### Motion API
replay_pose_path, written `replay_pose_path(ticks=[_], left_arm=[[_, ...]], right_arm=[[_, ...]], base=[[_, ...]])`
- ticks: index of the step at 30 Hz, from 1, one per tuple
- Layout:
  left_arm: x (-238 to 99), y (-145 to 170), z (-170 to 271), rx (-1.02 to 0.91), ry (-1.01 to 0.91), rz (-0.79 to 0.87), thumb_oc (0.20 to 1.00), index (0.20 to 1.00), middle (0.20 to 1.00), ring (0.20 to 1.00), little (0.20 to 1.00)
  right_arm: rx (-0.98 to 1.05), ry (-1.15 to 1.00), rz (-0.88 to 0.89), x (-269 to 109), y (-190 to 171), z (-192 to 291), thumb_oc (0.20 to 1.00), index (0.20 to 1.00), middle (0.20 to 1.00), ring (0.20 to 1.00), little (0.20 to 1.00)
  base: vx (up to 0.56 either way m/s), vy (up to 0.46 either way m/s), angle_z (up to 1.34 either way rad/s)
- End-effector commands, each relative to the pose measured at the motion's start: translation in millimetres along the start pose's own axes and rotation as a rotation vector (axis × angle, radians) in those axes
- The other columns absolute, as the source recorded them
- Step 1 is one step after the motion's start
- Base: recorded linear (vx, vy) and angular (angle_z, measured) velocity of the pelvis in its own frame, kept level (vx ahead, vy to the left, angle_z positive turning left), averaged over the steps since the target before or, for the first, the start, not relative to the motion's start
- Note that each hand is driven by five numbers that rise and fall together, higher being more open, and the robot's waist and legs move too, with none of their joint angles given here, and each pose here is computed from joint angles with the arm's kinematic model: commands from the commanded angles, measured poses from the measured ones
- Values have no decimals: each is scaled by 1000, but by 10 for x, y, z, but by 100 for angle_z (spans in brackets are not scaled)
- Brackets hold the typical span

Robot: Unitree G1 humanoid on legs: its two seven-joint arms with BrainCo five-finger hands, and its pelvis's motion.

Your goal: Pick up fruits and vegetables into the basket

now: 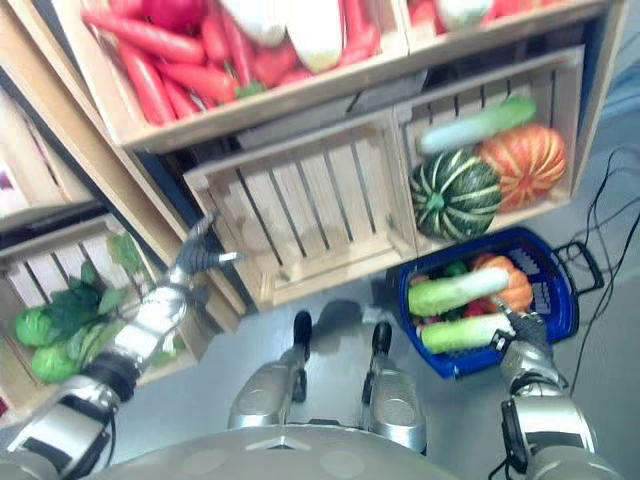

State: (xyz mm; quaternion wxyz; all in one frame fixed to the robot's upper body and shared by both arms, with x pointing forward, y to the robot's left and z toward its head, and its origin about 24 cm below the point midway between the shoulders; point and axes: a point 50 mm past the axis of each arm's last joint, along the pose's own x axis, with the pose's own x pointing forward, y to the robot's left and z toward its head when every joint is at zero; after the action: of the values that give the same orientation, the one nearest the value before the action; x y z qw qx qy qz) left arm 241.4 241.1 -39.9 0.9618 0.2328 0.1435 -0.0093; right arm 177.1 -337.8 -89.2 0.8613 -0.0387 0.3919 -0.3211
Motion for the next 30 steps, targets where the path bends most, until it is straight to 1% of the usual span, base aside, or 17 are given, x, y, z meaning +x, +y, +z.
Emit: replay_pose_path(ticks=[1, 3, 4, 6, 8, 9, 11, 12, 14, 19, 30], left_arm=[[-154, -119, -346, -153, 137, -73, 1000, 1000, 1000, 1000, 1000], [-355, -225, -680, -249, 304, -100, 1000, 1000, 1000, 1000, 1000], [-408, -246, -759, -271, 349, -106, 1000, 1000, 1000, 1000, 1000], [-666, -345, -1057, -299, 511, -130, 1000, 1000, 1000, 1000, 1000], [-798, -382, -1188, -306, 600, -132, 1000, 1000, 1000, 1000, 1000], [-936, -420, -1308, -315, 693, -135, 1000, 1000, 1000, 1000, 1000], [-1097, -462, -1430, -319, 809, -155, 1000, 1000, 1000, 1000, 1000], [-1111, -466, -1439, -318, 817, -158, 1000, 1000, 1000, 1000, 1000], [-1218, -523, -1504, -319, 902, -194, 1000, 1000, 1000, 1000, 1000], [-1288, -575, -1543, -345, 977, -191, 1000, 1000, 1000, 1000, 1000], [-1325, -651, -1547, -389, 1018, -230, 1000, 1000, 1000, 1000, 1000]], right_arm=[[-161, 21, 62, -74, 67, -282, 1000, 1000, 1000, 1000, 1000], [-227, 73, 124, -151, 201, -512, 1000, 1000, 1000, 1000, 1000], [-239, 85, 136, -170, 227, -562, 1000, 1000, 1000, 1000, 1000], [-301, 154, 198, -247, 314, -768, 1000, 1000, 1000, 1000, 1000], [-326, 186, 221, -284, 341, -860, 1000, 1000, 1000, 1000, 1000], [-355, 225, 245, -327, 368, -962, 1000, 1000, 1000, 1000, 1000], [-405, 263, 278, -387, 407, -1087, 1000, 1000, 1000, 1000, 1000], [-411, 268, 282, -395, 410, -1101, 1000, 1000, 1000, 1000, 1000], [-454, 309, 301, -453, 432, -1215, 1000, 1000, 1000, 1000, 1000], [-497, 343, 310, -501, 410, -1320, 1000, 1000, 1000, 1000, 1000], [-527, 412, 378, -554, 431, -1413, 1000, 1000, 1000, 1000, 1000]], base=[[174, 9, -6], [102, 7, -6], [87, 8, -3], [83, 16, 0], [65, 30, 2], [73, 46, 2], [56, 43, 1], [38, 43, 0], [31, 48, 2], [24, 38, 2], [22, 5, 0]])
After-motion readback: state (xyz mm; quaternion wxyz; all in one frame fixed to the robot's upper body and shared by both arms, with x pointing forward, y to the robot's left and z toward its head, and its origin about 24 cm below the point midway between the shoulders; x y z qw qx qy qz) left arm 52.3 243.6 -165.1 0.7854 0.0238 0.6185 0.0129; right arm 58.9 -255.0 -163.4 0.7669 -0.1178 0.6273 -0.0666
